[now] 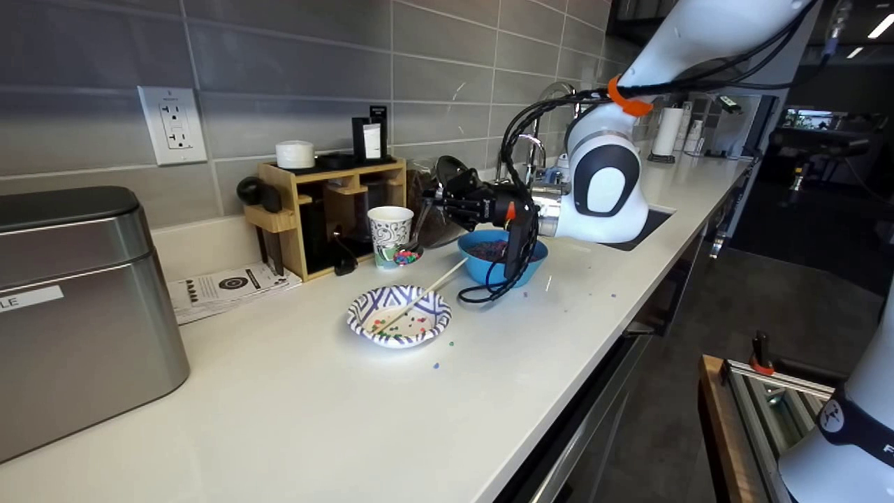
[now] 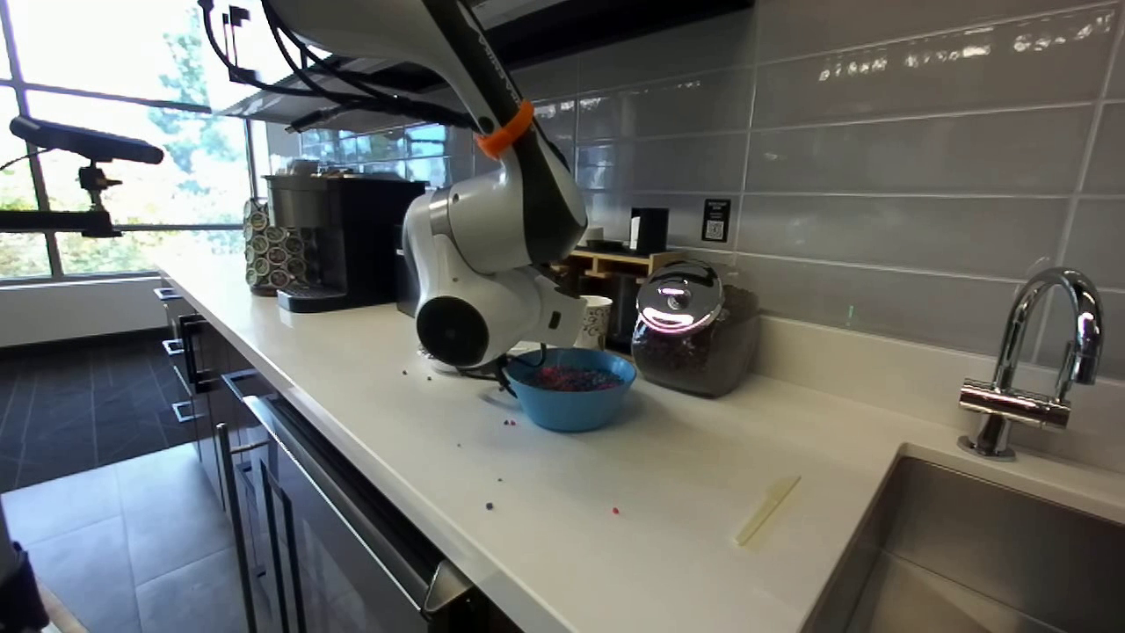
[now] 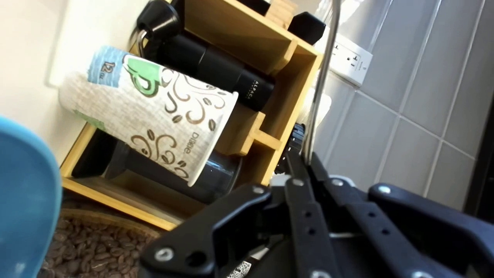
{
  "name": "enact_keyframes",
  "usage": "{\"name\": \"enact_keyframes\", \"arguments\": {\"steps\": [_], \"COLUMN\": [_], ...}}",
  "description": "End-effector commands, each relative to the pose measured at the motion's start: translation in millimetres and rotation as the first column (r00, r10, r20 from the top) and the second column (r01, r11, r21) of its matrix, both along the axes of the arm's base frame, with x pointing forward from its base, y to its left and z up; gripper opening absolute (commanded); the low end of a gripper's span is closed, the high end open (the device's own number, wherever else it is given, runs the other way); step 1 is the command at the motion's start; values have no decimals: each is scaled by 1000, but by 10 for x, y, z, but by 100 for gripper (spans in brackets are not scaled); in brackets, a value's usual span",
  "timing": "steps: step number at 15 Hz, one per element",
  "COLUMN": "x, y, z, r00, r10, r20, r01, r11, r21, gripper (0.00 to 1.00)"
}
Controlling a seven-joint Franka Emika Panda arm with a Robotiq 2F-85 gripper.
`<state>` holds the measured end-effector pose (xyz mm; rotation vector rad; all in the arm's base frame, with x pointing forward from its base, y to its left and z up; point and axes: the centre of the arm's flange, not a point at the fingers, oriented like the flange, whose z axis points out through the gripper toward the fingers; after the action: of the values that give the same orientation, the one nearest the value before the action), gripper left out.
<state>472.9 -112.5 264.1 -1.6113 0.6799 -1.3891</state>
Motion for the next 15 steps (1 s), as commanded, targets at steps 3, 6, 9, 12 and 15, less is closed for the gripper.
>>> {"name": "enact_keyframes", "arguments": {"steps": [3, 6, 9, 12, 15], "x": [26, 10, -10, -15, -16], "y": [63, 110, 141, 179, 219], "z": [-192, -253, -354, -427, -444], "r00": [999, 999, 998, 998, 999], "r10": [-46, -39, -37, -29, -24], "r20": [-18, -20, -41, -48, -41], "r01": [43, 35, 26, 15, 11], "r11": [993, 984, 973, 965, 957], "r21": [-114, -177, -230, -262, -290], "gripper": [0, 0, 0, 0, 0]}}
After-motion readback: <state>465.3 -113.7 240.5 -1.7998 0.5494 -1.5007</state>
